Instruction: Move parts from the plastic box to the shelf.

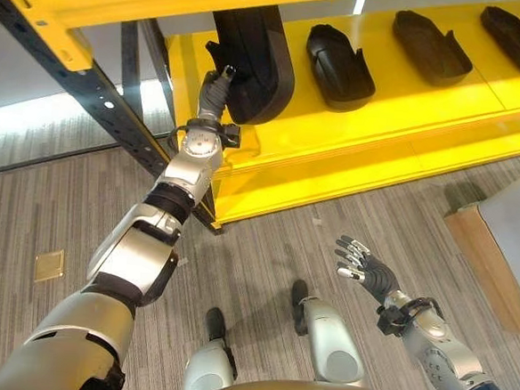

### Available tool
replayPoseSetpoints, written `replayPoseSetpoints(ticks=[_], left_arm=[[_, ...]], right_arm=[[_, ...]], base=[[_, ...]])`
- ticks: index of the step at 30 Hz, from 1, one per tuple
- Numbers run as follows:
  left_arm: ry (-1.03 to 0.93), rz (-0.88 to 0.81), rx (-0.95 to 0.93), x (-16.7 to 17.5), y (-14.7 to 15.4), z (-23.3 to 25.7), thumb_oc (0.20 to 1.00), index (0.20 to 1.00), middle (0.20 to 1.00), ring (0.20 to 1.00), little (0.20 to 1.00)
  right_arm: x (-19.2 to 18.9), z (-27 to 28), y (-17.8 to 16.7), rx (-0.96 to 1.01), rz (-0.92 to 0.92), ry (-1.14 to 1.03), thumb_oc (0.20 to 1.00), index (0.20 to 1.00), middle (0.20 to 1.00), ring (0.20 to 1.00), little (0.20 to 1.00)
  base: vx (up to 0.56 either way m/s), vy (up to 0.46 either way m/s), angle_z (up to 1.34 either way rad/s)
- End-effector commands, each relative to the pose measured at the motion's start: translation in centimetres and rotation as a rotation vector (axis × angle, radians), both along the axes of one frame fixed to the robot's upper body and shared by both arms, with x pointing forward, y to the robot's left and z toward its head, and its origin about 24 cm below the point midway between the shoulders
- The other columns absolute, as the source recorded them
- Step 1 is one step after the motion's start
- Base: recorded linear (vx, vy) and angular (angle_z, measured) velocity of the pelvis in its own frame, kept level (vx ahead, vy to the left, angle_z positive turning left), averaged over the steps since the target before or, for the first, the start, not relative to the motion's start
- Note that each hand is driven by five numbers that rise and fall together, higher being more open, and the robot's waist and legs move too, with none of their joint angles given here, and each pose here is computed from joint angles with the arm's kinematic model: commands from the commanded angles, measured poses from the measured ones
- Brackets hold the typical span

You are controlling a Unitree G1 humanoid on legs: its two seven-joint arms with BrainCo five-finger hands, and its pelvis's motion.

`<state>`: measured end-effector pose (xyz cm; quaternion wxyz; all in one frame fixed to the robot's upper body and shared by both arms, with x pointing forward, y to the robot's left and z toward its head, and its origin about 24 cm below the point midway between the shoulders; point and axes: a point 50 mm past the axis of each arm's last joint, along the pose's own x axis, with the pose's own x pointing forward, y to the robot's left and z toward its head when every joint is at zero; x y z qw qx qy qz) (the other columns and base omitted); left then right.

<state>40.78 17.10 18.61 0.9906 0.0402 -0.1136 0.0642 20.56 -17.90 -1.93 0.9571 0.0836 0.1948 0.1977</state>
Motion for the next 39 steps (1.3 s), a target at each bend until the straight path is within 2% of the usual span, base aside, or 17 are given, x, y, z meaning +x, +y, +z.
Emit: replayPoseSetpoints(ticks=[1,7,17,28,34,39], left_arm=[[-0.13,0.063,-0.066,0.5,1.9,5.0,0.2,0.2,0.2,0.2,0.2],[-0.073,0.18,0.01,1.0,5.0,6.5,0.2,0.2,0.2,0.2,0.2],[-0.085,0.296,0.053,0.4,8.2,9.1,0.2,0.2,0.2,0.2,0.2],[-0.073,0.376,0.195,0.0,9.6,10.7,0.2,0.2,0.2,0.2,0.2],[-0.051,0.456,0.411,-0.3,10.2,11.6,0.2,0.2,0.2,0.2,0.2],[-0.052,0.479,0.478,-0.4,10.4,12.2,0.2,0.2,0.2,0.2,0.2]], right_arm=[[0.7,1.3,-0.1,0.031,0.005,-0.063,1.0,1.0,1.0,1.0,1.0],[0.9,1.5,-0.8,0.01,0.008,-0.066,1.0,1.0,1.0,1.0,1.0],[1.3,2.0,-1.3,0.014,-0.017,-0.091,1.0,1.0,1.0,1.0,1.0],[1.3,1.9,-1.6,0.015,-0.017,-0.087,1.0,1.0,1.0,1.0,1.0],[1.3,2.2,-2.2,-0.003,-0.006,-0.098,1.0,1.0,1.0,1.0,1.0],[1.2,2.3,-2.6,-0.009,-0.007,-0.096,1.0,1.0,1.0,1.0,1.0]], base=[[-0.01,-0.024,-0.08],[0.0,-0.017,-0.13],[0.01,0.004,-0.06],[0.0,0.002,-0.02],[0.0,0.0,0.0],[0.0,0.0,0.0]])
